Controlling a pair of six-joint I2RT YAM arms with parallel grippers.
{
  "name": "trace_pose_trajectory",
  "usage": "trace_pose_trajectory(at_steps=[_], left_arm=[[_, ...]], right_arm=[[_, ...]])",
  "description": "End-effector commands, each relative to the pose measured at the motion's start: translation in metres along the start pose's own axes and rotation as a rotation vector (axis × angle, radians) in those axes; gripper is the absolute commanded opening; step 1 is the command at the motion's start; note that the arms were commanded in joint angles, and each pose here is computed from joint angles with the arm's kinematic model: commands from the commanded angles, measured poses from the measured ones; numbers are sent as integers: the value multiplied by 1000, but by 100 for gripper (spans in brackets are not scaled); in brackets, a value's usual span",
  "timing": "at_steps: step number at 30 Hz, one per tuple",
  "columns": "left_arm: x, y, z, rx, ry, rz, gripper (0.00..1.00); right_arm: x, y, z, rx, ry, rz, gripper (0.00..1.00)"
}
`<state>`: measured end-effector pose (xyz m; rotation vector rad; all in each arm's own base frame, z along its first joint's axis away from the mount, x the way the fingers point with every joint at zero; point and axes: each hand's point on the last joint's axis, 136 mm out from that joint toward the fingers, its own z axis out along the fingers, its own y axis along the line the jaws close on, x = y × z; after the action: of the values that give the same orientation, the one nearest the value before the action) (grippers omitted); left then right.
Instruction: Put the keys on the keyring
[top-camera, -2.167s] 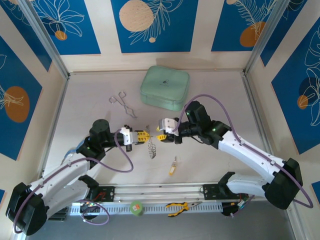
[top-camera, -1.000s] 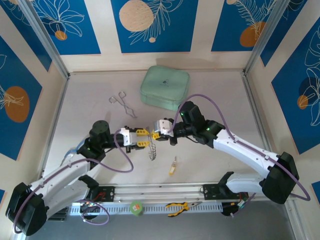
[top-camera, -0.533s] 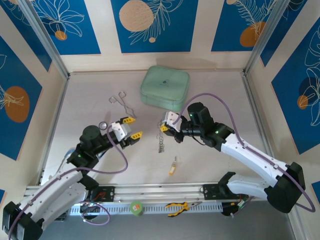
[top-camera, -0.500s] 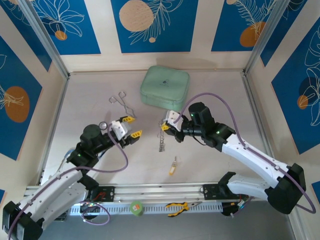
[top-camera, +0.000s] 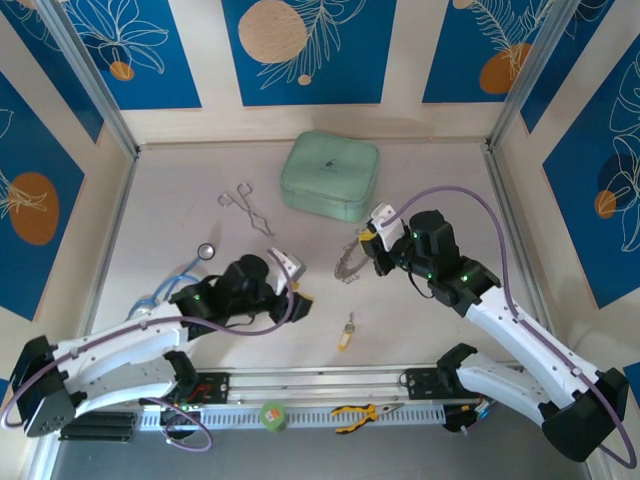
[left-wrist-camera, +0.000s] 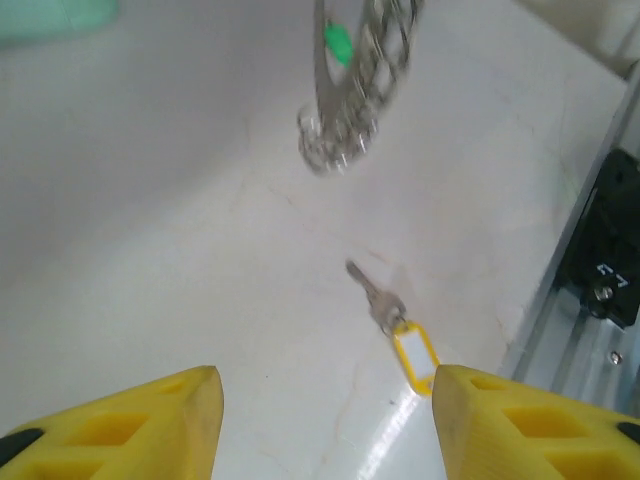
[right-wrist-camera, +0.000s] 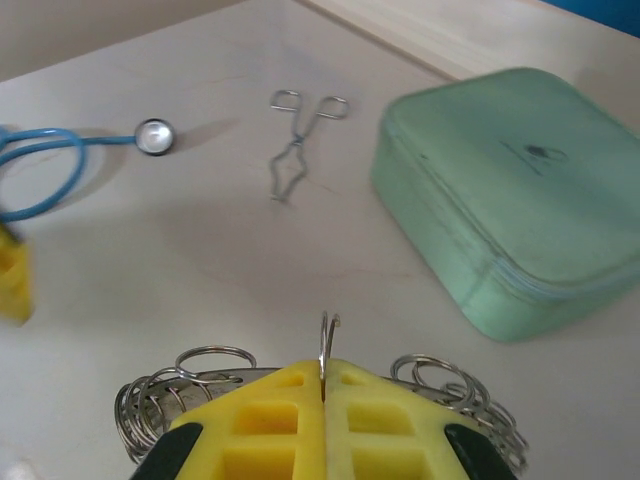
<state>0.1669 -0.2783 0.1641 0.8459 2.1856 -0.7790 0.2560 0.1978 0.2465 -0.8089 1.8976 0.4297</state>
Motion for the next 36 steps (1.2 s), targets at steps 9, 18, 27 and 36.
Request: trace_pose_trajectory(at_steps=[9, 18, 27, 36], left_arm=[[42, -27, 61, -207, 414, -13, 65], [57, -59, 103, -144, 570, 50, 75], [93, -58, 125, -219, 661, 34, 71], [106, -32, 128, -340, 691, 108, 51]], right_arm=[[2, -65, -36, 298, -18, 163, 0], [-16, -87, -71, 424, -85, 139, 0], [-17, -89, -72, 426, -98, 151, 0], [-17, -88, -72, 415, -94, 152, 0]])
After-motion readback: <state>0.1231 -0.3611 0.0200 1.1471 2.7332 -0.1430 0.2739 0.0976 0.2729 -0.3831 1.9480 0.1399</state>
